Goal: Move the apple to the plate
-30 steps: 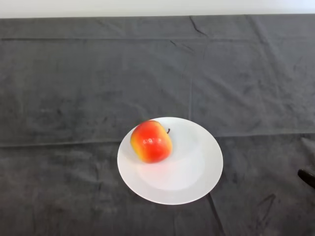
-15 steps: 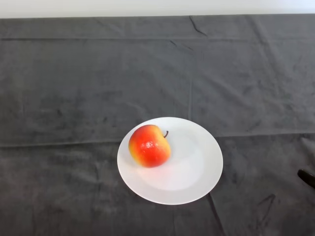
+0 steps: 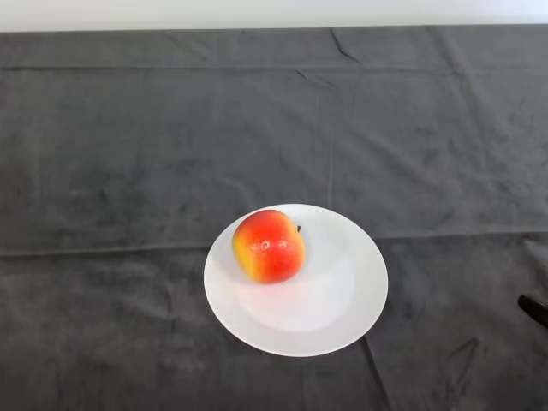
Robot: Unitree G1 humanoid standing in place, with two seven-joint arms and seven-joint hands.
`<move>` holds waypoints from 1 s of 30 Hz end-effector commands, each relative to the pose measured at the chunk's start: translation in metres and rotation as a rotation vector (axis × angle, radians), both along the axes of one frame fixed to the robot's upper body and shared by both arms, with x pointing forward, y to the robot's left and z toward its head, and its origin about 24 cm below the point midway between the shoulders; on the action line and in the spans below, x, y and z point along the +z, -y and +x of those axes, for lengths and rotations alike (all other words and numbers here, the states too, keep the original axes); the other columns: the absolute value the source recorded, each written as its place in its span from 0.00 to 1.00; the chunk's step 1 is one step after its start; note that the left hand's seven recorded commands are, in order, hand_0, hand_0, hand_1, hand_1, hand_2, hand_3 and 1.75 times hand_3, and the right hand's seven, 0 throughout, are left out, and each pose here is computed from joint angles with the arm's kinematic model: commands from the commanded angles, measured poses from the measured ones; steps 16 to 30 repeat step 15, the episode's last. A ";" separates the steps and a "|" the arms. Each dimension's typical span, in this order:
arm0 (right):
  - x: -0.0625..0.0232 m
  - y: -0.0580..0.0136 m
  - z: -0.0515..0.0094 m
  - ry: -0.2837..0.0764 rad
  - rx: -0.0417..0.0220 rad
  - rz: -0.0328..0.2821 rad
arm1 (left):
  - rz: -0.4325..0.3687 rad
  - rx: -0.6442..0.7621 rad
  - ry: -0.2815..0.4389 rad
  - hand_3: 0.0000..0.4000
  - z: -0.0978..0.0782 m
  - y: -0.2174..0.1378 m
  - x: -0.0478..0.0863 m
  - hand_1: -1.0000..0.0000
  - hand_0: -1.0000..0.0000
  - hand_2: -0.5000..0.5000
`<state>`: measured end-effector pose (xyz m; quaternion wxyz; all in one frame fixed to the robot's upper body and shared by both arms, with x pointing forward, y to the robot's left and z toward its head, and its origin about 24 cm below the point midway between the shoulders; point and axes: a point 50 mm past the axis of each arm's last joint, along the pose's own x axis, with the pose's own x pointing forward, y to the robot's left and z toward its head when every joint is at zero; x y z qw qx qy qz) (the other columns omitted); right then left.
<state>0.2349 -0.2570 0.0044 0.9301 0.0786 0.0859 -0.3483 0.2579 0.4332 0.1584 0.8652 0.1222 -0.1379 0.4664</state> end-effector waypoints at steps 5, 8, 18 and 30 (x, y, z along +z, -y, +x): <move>-0.0173 -0.0022 -0.0100 -0.079 -0.0081 0.043 | 0.065 0.047 0.075 0.00 -0.006 -0.015 0.037 1.00 1.00 0.50; -0.0173 -0.0022 -0.0100 -0.079 -0.0081 0.043 | 0.064 0.047 0.075 0.00 -0.006 -0.015 0.037 1.00 1.00 0.50; -0.0173 -0.0022 -0.0100 -0.079 -0.0081 0.043 | 0.063 0.046 0.076 0.00 -0.006 -0.015 0.037 1.00 1.00 0.50; -0.0173 -0.0022 -0.0100 -0.079 -0.0081 0.043 | 0.063 0.046 0.076 0.00 -0.006 -0.015 0.037 1.00 1.00 0.50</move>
